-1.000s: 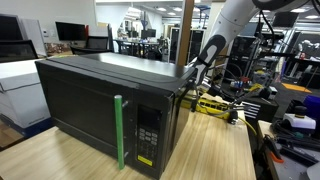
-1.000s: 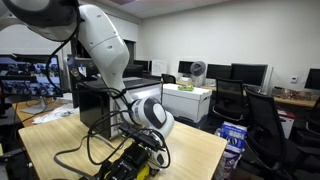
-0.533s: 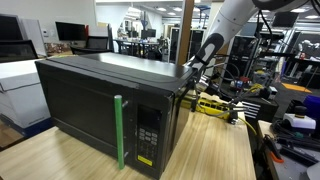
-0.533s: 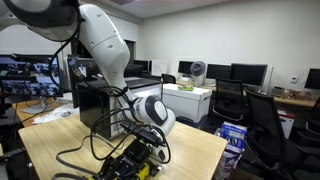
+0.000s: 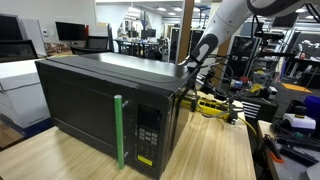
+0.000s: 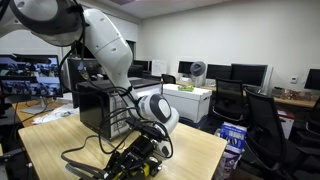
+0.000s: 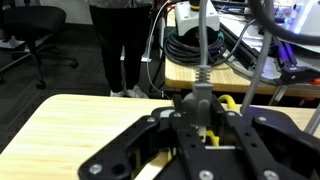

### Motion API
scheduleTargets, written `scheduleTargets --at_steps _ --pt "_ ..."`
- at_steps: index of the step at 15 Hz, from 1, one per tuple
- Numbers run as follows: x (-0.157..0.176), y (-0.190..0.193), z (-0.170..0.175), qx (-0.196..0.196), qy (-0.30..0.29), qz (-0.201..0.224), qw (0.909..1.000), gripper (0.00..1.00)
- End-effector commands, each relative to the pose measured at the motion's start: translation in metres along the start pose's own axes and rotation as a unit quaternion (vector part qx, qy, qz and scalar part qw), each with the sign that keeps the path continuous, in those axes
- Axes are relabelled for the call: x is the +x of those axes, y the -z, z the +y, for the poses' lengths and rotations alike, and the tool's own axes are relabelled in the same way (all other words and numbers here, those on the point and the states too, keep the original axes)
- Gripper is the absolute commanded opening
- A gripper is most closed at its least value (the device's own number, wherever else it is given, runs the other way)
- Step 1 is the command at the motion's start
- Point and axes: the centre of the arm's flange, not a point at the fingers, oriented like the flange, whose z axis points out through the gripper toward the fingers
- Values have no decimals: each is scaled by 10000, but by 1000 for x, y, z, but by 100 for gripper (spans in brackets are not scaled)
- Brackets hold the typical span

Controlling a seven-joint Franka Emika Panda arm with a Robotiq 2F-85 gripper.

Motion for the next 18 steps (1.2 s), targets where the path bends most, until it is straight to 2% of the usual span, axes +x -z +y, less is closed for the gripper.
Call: scheduleTargets --at_steps 1,8,12,16,18 --pt "26 16 -6 83 -76 238 9997 8" --pt "29 26 0 62 8 190 9998 8" --pt "27 33 4 34 86 275 9996 8" --pt "20 59 1 -133 219 716 9971 8" --pt "11 55 0 -123 272 589 9978 8"
